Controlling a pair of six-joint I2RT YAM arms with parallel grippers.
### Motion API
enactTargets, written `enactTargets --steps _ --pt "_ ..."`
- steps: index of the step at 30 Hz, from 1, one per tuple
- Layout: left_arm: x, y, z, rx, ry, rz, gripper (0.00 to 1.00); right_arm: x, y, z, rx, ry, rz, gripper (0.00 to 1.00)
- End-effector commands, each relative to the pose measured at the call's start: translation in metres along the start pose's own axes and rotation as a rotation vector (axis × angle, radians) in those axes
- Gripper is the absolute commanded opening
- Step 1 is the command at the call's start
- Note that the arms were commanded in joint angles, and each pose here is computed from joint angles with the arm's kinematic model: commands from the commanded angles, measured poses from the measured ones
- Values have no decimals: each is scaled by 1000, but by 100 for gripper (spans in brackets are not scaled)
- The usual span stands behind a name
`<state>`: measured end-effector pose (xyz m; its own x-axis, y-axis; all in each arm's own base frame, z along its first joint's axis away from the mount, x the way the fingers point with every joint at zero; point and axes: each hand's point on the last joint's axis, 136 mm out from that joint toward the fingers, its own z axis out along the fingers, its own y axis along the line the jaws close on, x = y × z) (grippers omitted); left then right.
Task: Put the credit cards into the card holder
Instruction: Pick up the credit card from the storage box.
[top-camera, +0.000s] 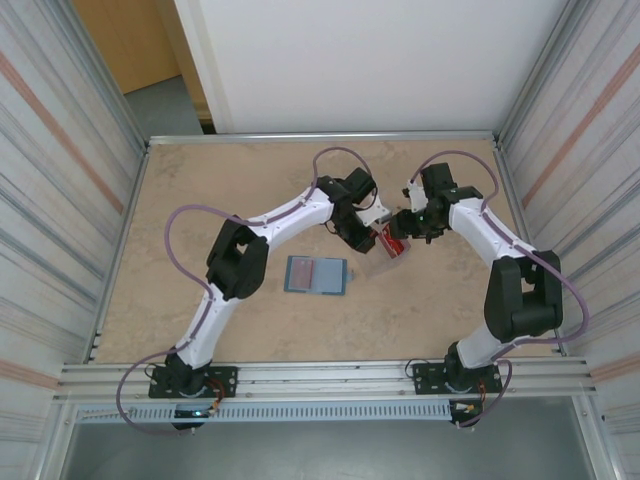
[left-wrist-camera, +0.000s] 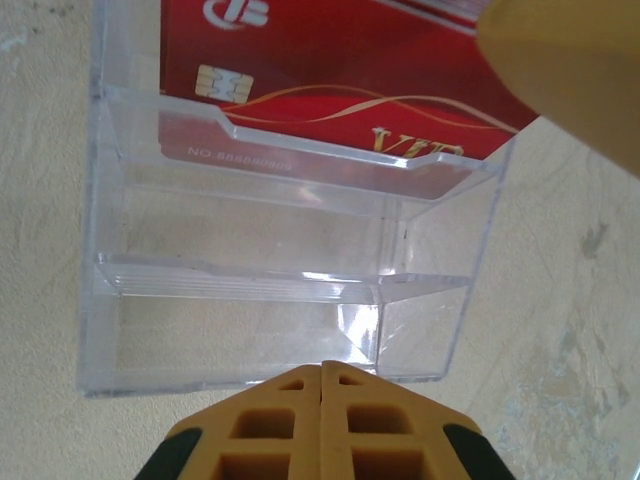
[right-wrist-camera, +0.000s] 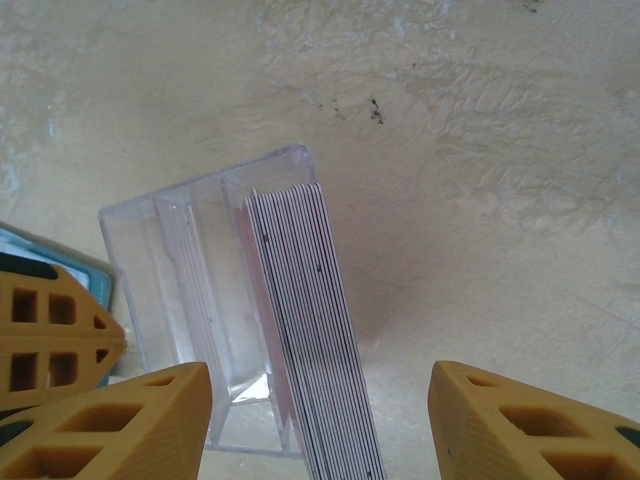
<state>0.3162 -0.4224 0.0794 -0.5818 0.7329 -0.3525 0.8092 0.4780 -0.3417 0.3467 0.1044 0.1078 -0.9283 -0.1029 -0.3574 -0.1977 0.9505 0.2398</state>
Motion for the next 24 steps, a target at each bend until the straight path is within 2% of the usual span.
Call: enactTargets --steps 1,15,24 --pt "14 -5 16 34 52 -23 0 -13 5 1 -35 -30 -24 58" --pt "33 4 38 41 115 -67 0 -6 -5 25 -14 24 -18 54" --pt "38 6 41 37 131 -73 0 -2 -17 25 30 36 -13 54"
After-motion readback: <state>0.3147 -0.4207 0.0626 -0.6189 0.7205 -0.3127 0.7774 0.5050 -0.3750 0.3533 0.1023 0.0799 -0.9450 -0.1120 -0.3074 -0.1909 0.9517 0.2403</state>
